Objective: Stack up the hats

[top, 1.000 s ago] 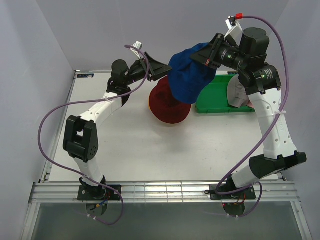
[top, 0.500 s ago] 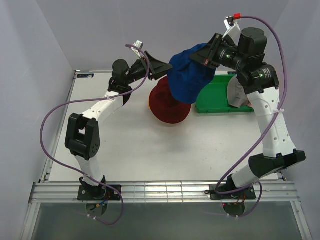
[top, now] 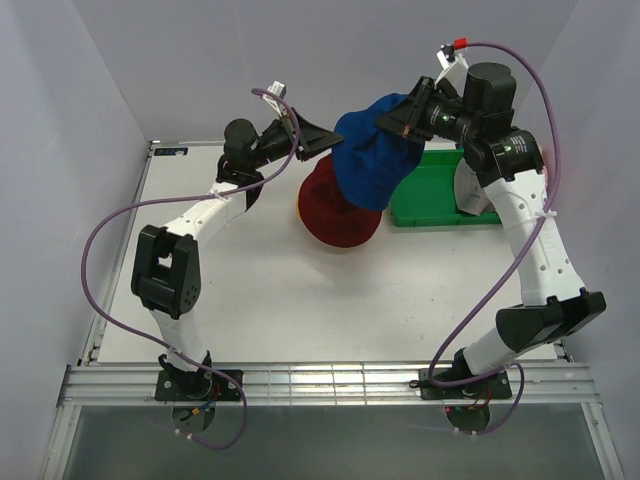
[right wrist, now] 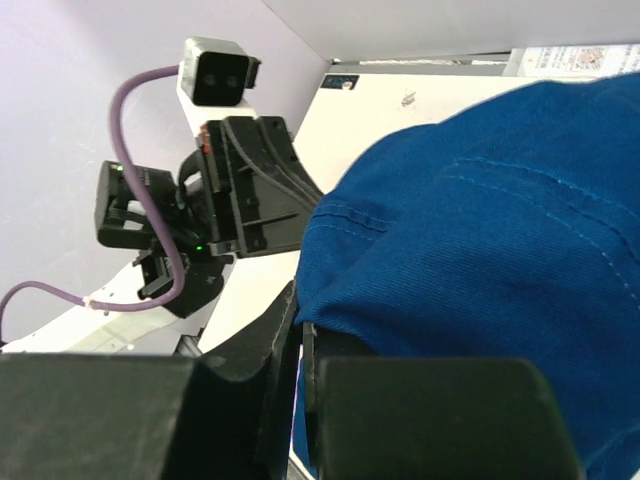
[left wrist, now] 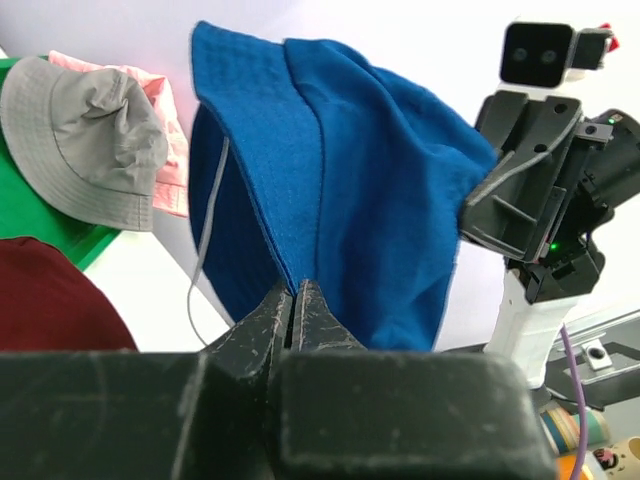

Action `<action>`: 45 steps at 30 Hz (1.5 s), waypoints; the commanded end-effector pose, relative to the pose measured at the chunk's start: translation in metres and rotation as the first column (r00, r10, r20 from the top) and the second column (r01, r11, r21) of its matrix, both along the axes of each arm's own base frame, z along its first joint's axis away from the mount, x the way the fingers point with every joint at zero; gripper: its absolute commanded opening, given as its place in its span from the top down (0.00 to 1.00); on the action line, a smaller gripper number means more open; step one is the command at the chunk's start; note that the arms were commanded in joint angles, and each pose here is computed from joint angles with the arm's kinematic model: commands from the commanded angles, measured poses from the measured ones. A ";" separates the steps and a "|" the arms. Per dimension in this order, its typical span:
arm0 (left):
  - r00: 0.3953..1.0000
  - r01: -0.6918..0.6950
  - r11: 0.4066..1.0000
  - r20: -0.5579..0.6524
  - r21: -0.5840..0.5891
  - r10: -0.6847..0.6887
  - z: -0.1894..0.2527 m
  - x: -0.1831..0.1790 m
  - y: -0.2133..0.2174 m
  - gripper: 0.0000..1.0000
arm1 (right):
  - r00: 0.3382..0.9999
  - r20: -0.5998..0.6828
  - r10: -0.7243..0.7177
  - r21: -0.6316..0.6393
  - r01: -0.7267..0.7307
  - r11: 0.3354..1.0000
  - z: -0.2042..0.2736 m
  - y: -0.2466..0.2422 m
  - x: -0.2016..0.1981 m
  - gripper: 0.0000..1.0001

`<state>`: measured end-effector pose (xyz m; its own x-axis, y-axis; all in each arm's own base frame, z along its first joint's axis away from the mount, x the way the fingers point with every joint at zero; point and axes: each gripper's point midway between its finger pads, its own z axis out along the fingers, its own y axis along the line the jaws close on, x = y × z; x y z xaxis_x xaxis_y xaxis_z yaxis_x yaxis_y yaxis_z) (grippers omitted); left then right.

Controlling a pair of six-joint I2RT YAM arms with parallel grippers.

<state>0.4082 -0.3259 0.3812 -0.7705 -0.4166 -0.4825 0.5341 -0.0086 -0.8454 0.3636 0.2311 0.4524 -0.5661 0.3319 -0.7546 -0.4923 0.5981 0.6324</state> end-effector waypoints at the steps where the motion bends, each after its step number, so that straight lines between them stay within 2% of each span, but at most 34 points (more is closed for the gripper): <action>1: 1.000 -0.003 1.000 0.025 0.002 0.003 -0.004 0.002 0.008 0.95 | 0.999 0.047 -0.003 -0.024 0.004 1.000 -0.004 0.005 0.010 0.92; 6: 0.999 -0.022 1.000 -0.026 0.013 0.022 -0.029 0.016 0.024 1.00 | 1.000 0.026 -0.004 -0.077 0.006 0.997 -0.027 0.017 0.019 0.92; 16: 0.995 0.016 0.999 -0.097 0.036 -0.012 -0.074 0.021 0.022 1.00 | 1.000 -0.015 -0.014 -0.164 0.012 0.986 -0.058 0.037 0.038 0.92; 33: 0.990 -0.045 0.999 -0.129 0.016 0.047 -0.095 0.019 0.069 1.00 | 0.999 -0.048 0.002 -0.213 -0.013 0.977 -0.083 0.056 0.042 0.92; 45: 0.985 -0.055 0.998 -0.164 0.020 0.058 -0.120 0.019 0.081 1.00 | 0.997 -0.070 0.013 -0.239 -0.030 0.971 -0.099 0.065 0.043 0.92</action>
<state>0.4378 -0.2502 0.2376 -0.8383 -0.4607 -0.2915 0.3054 0.0460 -0.9511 0.4045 0.2933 0.3325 -0.6760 0.1270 -0.7259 -0.4291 0.7330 0.5278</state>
